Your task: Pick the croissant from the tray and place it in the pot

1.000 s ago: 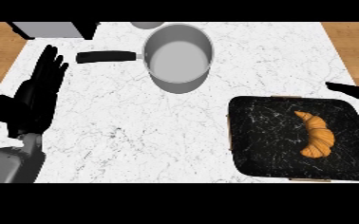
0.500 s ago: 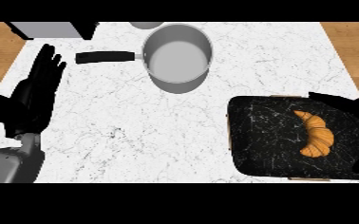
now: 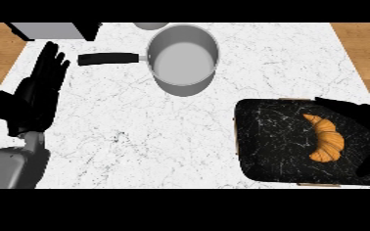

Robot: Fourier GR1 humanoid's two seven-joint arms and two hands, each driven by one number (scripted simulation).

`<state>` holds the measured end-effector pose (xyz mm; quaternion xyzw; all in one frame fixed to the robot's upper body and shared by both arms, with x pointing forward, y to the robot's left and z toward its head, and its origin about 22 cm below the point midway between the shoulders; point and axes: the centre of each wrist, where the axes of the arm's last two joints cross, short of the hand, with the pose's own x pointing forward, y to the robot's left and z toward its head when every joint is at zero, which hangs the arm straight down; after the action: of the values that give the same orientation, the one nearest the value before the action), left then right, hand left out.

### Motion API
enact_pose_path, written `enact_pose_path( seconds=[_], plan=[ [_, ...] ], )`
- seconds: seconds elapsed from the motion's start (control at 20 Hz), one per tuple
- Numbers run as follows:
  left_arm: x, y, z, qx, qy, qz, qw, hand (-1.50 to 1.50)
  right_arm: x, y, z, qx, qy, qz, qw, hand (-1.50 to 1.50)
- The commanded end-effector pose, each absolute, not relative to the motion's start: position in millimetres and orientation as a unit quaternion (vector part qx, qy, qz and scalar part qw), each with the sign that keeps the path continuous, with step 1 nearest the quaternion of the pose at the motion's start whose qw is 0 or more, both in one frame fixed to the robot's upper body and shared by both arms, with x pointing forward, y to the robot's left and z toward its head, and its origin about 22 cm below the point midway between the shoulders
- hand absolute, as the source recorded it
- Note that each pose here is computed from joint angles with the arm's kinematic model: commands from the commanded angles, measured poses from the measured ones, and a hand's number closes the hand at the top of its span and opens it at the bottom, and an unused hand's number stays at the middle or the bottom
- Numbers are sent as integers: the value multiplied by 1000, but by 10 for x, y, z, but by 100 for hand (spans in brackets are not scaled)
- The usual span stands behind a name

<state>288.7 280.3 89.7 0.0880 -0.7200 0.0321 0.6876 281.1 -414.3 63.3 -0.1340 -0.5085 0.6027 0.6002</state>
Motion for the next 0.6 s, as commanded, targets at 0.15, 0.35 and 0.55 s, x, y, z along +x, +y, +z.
enact_pose_path(
  seconds=[0.15,0.35,0.55],
  plan=[
    [2765,2666,772,88,-718,32,690,0,2920,-3957,339,-142,-506,604,599,-150],
    [2808,2715,703,93,-717,30,690,0,2805,-4100,143,-153,-491,605,607,-150],
    [2803,2760,1045,95,-720,30,687,0,2857,-4003,64,-150,-491,600,613,-150]
  ],
)
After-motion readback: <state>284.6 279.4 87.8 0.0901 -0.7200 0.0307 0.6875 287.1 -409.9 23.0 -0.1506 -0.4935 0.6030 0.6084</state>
